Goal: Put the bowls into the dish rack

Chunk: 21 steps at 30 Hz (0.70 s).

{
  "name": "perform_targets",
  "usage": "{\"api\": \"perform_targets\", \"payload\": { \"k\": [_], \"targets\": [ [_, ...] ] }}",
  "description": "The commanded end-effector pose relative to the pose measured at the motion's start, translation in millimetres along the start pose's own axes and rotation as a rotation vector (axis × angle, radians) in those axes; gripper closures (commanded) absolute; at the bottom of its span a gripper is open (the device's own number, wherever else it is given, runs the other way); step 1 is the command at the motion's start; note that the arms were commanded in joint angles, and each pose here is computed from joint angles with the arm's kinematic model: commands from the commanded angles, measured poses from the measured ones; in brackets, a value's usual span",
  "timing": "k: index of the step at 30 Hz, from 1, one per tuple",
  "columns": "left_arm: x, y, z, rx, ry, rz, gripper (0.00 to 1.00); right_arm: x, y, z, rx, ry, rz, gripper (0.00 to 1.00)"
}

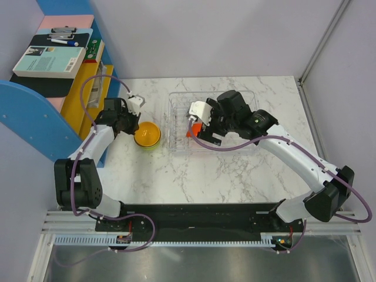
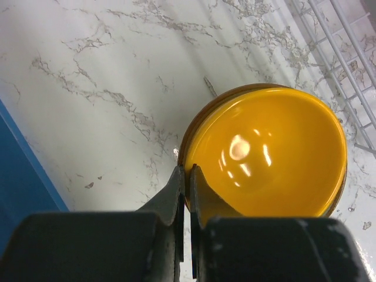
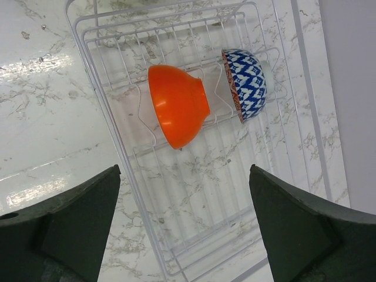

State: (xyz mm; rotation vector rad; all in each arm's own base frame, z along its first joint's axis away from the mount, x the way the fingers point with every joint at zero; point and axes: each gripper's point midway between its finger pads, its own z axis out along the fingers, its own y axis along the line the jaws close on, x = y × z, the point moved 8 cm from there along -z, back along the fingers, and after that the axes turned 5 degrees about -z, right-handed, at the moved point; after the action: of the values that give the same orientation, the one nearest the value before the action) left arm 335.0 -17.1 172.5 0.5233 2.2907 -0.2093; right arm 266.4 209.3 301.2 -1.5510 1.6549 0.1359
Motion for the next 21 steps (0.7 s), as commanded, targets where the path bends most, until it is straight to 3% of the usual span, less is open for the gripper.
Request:
{"api": "perform_targets", "payload": {
  "k": [1,7,13,15,21],
  "targets": [
    [-27,4,-10,-0.036,-0.067,0.032,0.98,-11,-5,-12,0.057,-0.076,0.024,0.02],
    [-51,2,-37,-0.05,-0.158,0.06,0.98,-16,-20,-11,0.2,-0.09,0.098,0.02],
    [-72,-6,-71,-0.036,-0.236,0.088,0.98,-26,-24,-9,0.224,-0.156,0.194,0.02],
    [-76,-18,-83,0.038,-0.279,0.107,0.98,-29,-25,-11,0.204,-0.205,0.258,0.02],
    [-71,-63,-102,0.333,-0.375,0.164,0.98,-35,-24,-10,-0.14,-0.416,0.492,0.02]
  ]
}}
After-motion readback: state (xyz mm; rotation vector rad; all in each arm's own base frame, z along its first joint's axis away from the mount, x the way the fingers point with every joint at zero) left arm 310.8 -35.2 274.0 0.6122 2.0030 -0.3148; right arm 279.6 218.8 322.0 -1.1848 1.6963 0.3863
